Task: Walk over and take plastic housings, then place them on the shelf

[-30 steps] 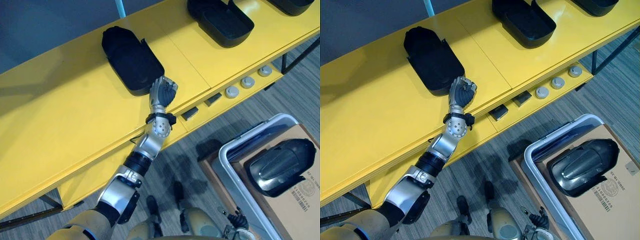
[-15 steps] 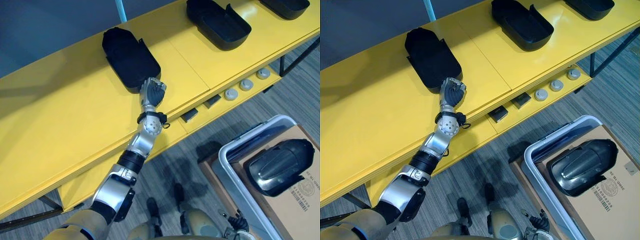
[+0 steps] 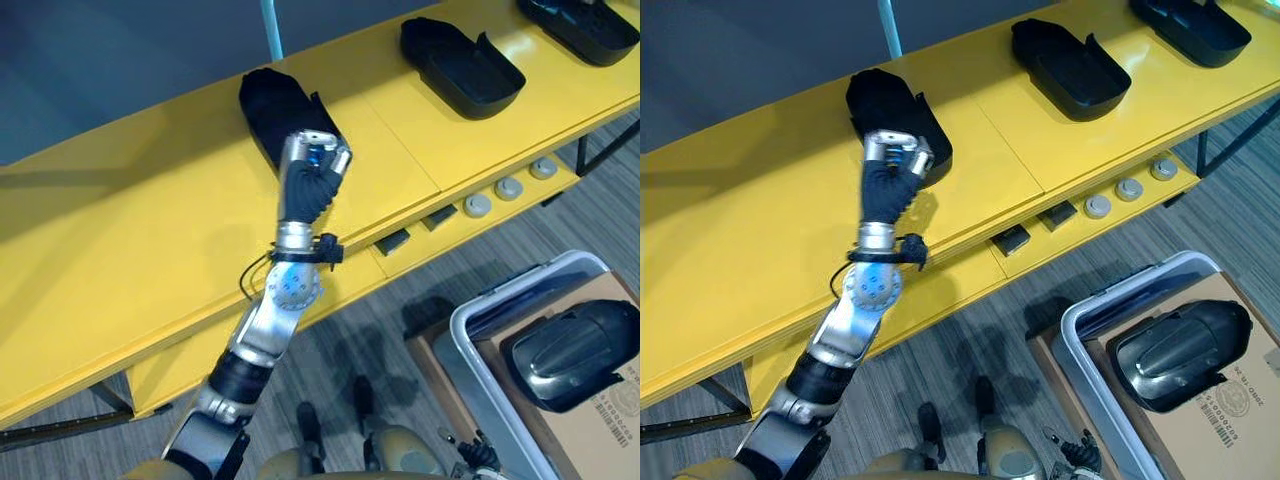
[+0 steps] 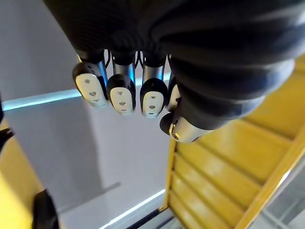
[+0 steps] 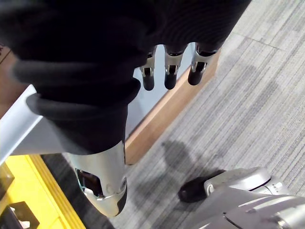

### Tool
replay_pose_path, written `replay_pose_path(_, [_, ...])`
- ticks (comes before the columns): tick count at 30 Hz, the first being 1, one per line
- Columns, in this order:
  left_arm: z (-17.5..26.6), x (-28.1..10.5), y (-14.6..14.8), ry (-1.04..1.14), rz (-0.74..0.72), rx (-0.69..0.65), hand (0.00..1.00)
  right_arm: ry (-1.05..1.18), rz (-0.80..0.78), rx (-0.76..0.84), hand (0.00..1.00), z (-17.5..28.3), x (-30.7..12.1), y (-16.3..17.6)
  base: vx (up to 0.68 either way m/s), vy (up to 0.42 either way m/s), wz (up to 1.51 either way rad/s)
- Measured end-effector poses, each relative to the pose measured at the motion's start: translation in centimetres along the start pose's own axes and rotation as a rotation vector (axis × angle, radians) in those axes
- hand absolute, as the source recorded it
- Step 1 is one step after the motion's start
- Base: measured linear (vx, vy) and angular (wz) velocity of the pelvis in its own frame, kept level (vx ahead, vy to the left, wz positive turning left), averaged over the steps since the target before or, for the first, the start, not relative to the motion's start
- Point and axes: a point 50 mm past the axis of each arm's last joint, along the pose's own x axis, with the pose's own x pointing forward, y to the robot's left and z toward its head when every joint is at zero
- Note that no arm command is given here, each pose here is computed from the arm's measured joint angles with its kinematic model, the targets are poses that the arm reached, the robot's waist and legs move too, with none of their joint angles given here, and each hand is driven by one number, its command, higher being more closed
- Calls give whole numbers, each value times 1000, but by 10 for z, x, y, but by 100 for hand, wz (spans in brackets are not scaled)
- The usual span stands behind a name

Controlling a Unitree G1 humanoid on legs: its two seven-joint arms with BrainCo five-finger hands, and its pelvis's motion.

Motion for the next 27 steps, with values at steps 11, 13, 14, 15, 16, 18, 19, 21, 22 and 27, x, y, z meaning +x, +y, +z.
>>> replay_pose_path(11, [-28,-73,110,337,447,252,100,70,2,-12,0,-15,-2,-4,6,22,23])
replay_pose_path(13, [-40,-96,119,465,473,288,100,66,13,-4,0,-14,-2,1,6,28,25])
replay_pose_path(14, [-48,-112,122,562,486,302,100,53,22,1,0,-11,-3,4,0,33,14])
replay_pose_path(15, [-53,-122,125,613,492,318,100,43,29,6,0,-9,-3,7,6,28,5])
replay_pose_path(16, [-64,-141,129,721,494,338,100,17,50,-1,0,-3,-3,13,2,32,-3])
replay_pose_path(18, [-86,-186,135,974,486,351,100,-40,97,-18,0,10,-4,25,2,35,-2])
replay_pose_path(19, [-91,-197,135,1038,480,348,100,-51,105,-14,0,13,-5,28,5,38,4])
replay_pose_path(21, [-103,-231,134,1221,436,344,100,-67,120,-1,0,18,-6,34,9,34,0])
replay_pose_path(22, [-108,-253,132,1330,413,331,100,-71,127,7,0,20,-6,37,16,37,-4])
replay_pose_path(27, [-116,-331,119,1719,303,291,100,-51,129,19,0,18,-7,40,34,35,-10])
